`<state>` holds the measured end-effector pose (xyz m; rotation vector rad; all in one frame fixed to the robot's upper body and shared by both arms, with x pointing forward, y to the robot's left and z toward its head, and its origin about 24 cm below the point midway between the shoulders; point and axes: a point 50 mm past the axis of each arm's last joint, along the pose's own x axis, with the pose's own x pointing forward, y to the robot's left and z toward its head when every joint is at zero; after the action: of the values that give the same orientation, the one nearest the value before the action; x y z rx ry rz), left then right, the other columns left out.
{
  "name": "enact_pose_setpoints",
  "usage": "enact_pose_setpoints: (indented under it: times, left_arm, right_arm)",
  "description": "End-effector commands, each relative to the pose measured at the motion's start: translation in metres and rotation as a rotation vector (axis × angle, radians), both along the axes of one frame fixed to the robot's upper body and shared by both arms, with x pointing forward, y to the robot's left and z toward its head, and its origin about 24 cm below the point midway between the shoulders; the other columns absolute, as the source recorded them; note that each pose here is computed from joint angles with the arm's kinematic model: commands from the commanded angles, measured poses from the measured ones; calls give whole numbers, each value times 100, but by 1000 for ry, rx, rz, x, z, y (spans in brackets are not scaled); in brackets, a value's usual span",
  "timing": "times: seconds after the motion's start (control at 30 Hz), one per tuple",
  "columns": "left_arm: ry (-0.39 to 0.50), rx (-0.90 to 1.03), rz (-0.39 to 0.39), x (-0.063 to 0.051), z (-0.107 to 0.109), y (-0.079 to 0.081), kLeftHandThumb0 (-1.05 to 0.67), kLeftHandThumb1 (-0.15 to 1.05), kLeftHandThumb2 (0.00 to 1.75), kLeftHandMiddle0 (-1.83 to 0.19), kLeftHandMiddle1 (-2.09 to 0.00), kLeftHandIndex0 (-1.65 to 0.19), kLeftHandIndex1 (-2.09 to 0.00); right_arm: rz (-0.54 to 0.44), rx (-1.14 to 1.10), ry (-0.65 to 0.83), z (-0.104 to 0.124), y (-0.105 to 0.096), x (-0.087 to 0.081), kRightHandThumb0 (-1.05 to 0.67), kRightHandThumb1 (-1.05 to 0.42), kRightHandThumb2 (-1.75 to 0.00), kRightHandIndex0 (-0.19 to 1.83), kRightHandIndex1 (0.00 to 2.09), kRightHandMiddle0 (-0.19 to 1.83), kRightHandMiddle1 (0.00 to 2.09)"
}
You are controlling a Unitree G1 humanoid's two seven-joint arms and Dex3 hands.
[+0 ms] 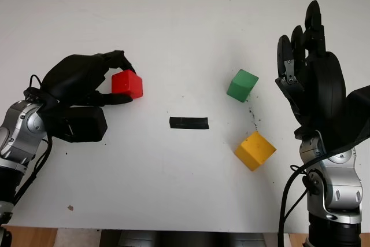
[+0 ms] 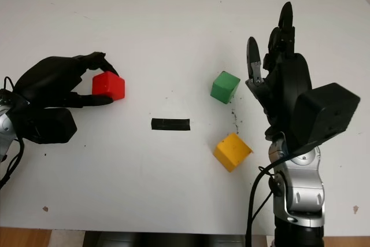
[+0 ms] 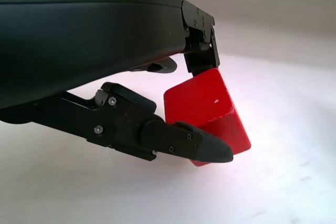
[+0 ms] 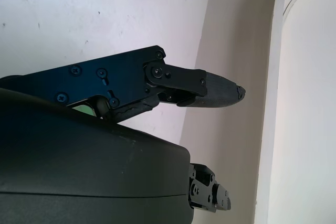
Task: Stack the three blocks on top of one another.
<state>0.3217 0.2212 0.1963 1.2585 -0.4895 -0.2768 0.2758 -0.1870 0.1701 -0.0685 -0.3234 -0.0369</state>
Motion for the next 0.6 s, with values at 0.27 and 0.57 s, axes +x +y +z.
enact_pose_setpoints:
  times: [0.27, 0.57]
  left_arm:
    - [43, -68, -153, -6, 7, -26, -44, 105, 17, -34, -5, -17, -167]
    - [159, 25, -341, 3, 24, -73, -44, 105, 17, -25, -4, -21, -164]
  right_arm:
    - [-9, 5, 13, -3, 5, -5, -53, -105, -55, -19, 0, -19, 0]
    - [-13, 19, 13, -3, 10, -4, -53, -105, -54, -19, 0, -19, 0]
